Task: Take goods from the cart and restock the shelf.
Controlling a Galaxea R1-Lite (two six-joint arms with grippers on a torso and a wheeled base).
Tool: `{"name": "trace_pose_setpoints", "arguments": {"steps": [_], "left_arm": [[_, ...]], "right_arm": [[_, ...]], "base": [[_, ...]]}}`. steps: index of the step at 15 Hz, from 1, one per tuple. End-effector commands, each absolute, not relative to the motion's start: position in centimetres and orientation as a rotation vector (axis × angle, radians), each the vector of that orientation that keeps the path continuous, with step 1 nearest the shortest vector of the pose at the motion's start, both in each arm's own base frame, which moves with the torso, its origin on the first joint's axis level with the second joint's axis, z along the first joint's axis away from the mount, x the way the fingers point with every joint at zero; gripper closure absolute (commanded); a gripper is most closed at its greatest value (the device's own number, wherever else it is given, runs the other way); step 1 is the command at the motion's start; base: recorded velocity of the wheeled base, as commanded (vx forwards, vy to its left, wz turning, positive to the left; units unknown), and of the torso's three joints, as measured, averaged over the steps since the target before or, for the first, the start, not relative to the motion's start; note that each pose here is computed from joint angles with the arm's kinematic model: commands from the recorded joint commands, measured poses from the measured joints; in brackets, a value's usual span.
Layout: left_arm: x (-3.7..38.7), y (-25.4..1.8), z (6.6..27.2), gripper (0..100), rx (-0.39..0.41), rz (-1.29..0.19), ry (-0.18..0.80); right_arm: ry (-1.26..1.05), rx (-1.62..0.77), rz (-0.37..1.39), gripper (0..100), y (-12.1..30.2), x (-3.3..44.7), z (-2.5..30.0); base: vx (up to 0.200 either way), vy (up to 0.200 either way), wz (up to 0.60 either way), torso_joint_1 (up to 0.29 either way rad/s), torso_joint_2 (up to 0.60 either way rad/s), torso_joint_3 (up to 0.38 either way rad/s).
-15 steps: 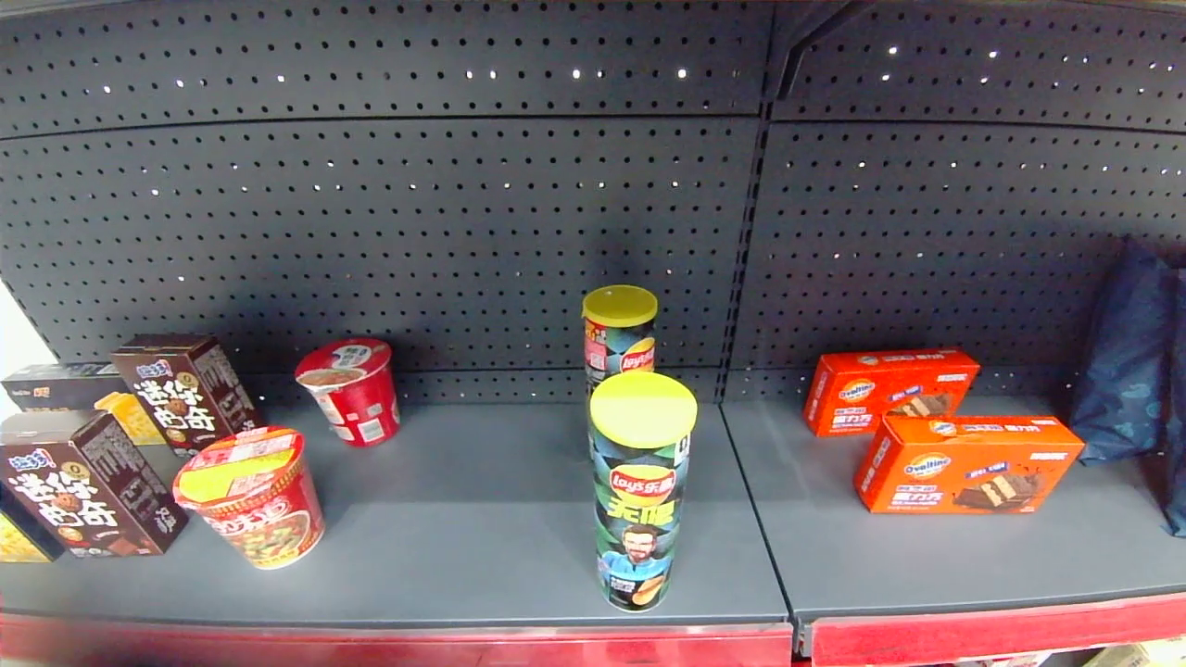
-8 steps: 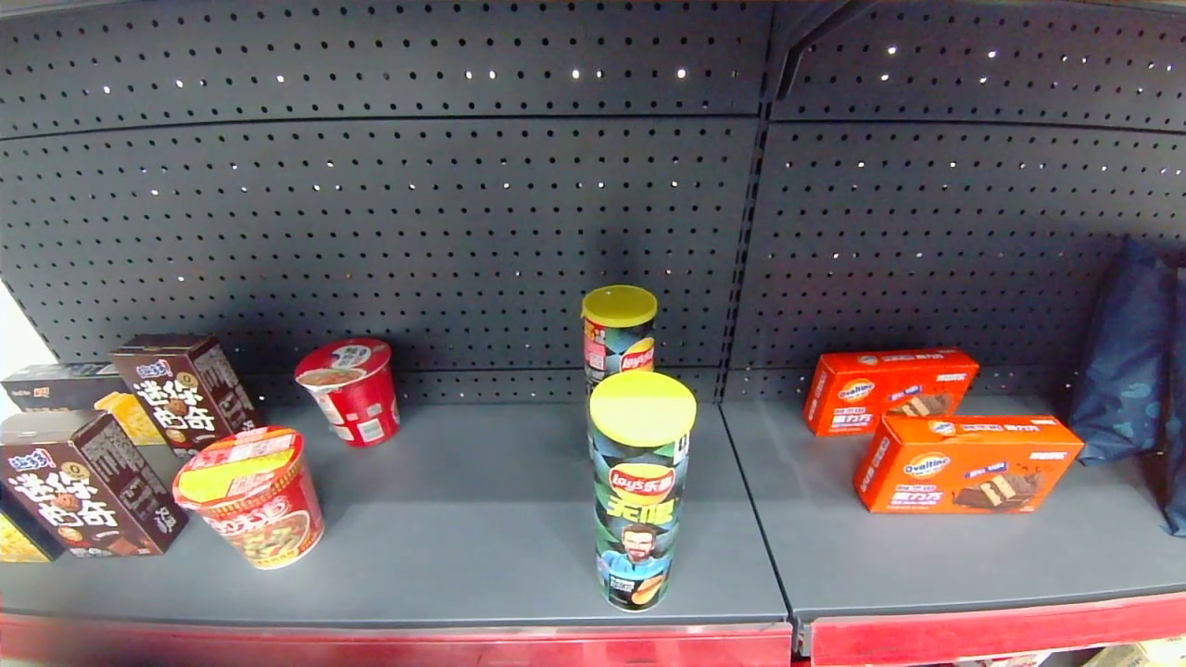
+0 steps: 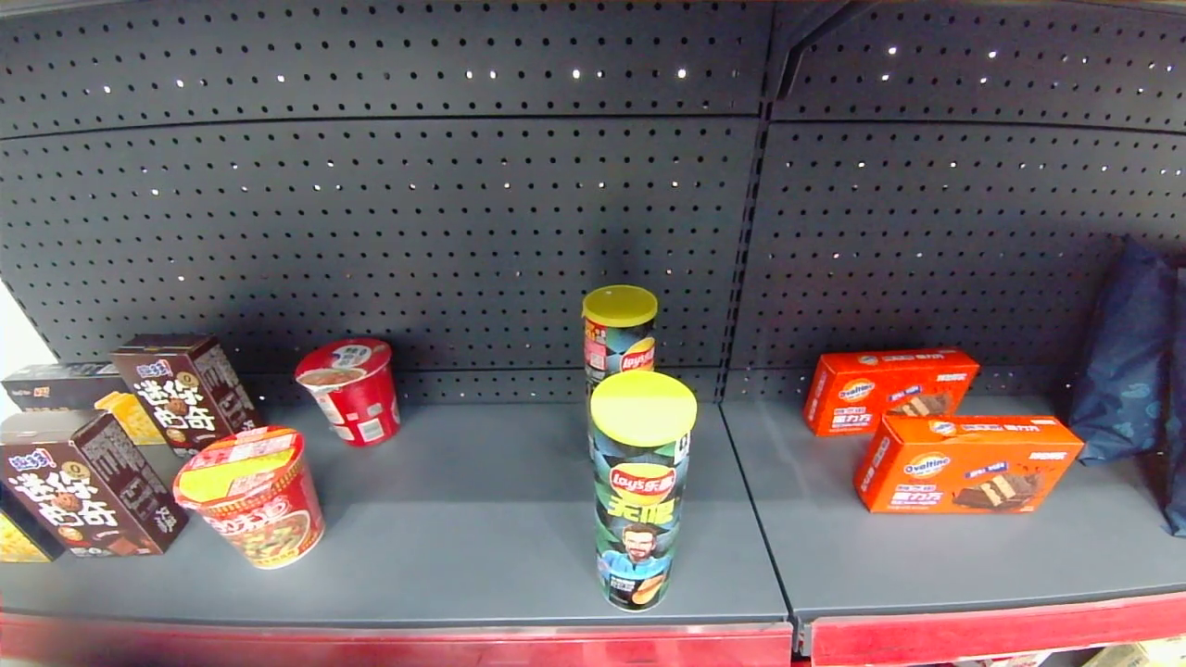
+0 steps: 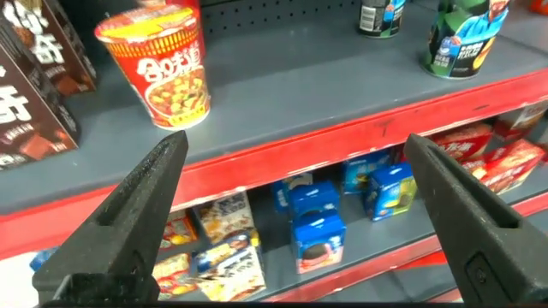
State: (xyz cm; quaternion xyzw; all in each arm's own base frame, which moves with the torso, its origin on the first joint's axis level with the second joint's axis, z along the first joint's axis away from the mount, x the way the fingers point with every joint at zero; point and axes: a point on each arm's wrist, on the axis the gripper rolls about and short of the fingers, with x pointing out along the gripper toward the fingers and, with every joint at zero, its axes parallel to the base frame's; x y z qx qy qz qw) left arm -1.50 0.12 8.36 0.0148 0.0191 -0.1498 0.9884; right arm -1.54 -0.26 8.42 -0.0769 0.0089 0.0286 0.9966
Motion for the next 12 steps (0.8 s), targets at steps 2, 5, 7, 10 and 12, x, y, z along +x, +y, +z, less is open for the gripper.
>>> {"name": "trace_pose_setpoints", "arguments": {"steps": [2,5,7,10,12], "left_arm": [[-1.46,0.12,8.38,0,-0.008,-0.299,0.046],[-1.47,0.12,8.38,0,-0.005,-0.299,0.044],[-1.46,0.12,8.37,0,-0.003,-0.299,0.047],[-1.46,0.12,8.37,0,-0.005,-0.3,0.047],[-1.46,0.12,8.37,0,-0.005,-0.299,0.047]], "right_arm": [[0.018,-0.15,0.061,0,-0.25,-1.53,8.41],[0.018,-0.154,0.06,0,-0.26,-1.53,8.46],[0.017,-0.155,0.061,0,-0.26,-1.54,8.46],[0.018,-0.155,0.069,0,-0.24,-1.54,8.44],[0.017,-0.153,0.103,0,-0.16,-1.54,8.44]], "base": [[0.0,0.0,0.0,0.0,0.0,0.0],[0.0,0.0,0.0,0.0,0.0,0.0],[0.0,0.0,0.0,0.0,0.0,0.0],[0.0,0.0,0.0,0.0,0.0,0.0],[0.0,0.0,0.0,0.0,0.0,0.0]]}}
